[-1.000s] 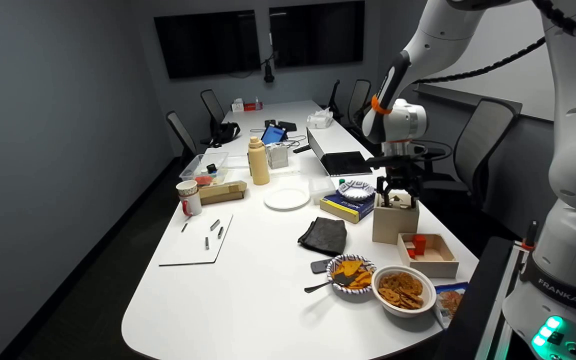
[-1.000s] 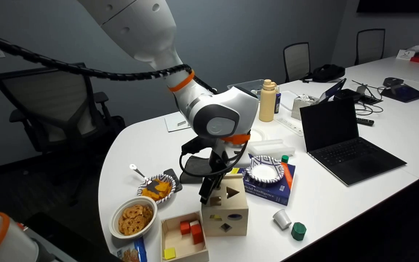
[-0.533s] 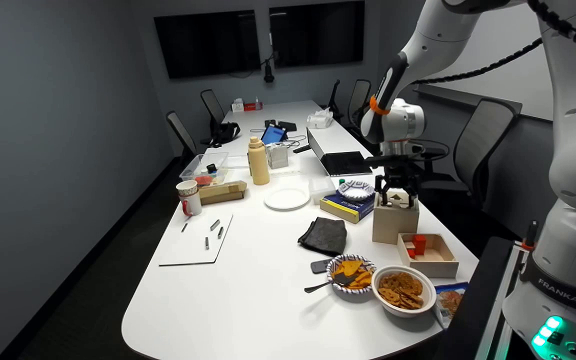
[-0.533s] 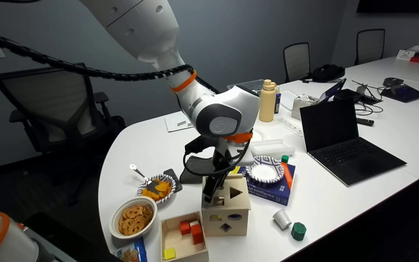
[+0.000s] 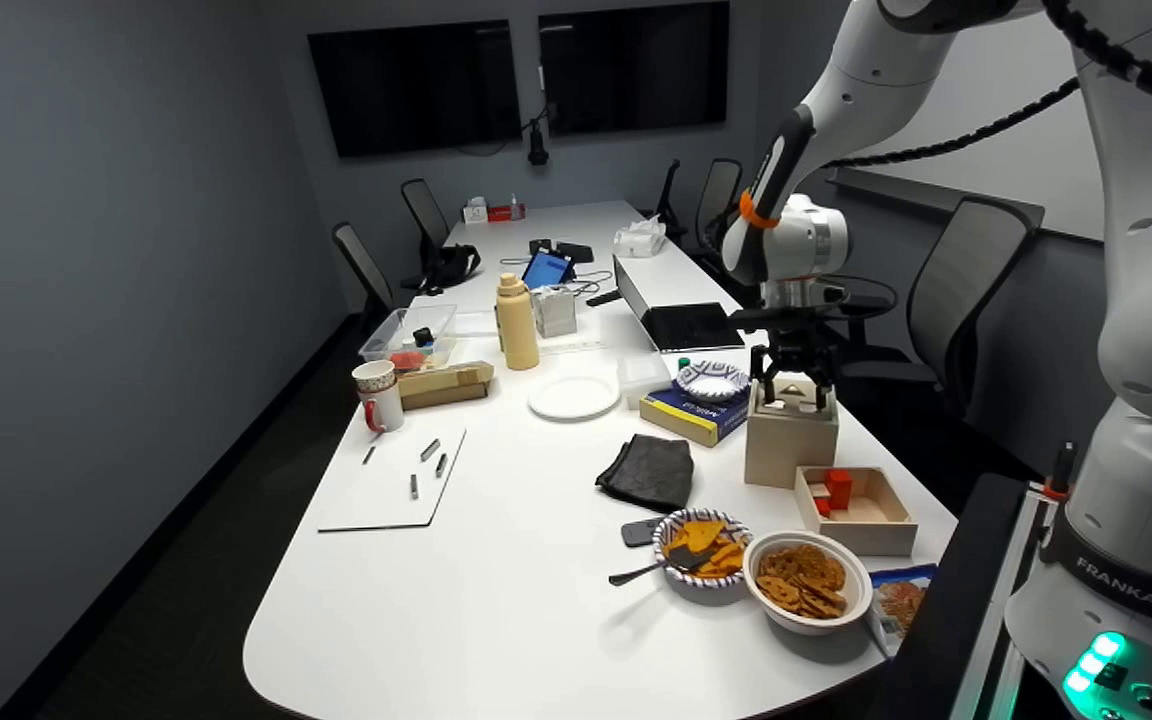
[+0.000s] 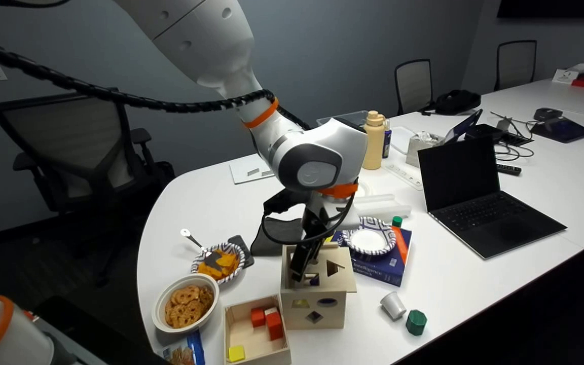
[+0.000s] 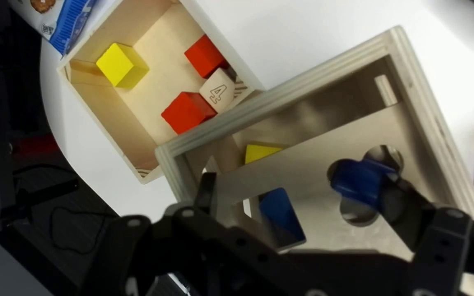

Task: Slide open the box on the table

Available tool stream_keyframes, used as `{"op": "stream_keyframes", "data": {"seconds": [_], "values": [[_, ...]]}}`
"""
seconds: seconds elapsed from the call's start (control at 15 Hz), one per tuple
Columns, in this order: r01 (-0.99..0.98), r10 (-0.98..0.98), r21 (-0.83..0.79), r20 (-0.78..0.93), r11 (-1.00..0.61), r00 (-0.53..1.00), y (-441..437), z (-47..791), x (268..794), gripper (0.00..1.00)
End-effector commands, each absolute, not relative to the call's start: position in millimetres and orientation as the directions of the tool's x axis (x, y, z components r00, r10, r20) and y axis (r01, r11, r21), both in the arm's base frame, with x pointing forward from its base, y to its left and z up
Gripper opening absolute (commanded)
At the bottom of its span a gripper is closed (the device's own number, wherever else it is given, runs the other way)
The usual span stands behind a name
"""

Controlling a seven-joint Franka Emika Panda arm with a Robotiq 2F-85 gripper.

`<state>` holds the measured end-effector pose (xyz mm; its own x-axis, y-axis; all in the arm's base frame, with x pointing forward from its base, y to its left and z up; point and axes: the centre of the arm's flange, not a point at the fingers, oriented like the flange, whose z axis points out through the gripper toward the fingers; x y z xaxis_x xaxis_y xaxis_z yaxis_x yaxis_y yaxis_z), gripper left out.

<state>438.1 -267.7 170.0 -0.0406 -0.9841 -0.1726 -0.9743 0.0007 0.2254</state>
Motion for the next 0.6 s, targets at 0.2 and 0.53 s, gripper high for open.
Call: {"op": "stream_keyframes", "data": {"seconds": [0.2,0.53], "values": [[-0.976,-0.987,0.216,-0.150,0.021,-0.055,-281.5,169.9,448.6,1.00],[-0.975,-0.987,0.219,-0.147,0.026,-0.059,-285.2,167.0,453.1,1.00]]}}
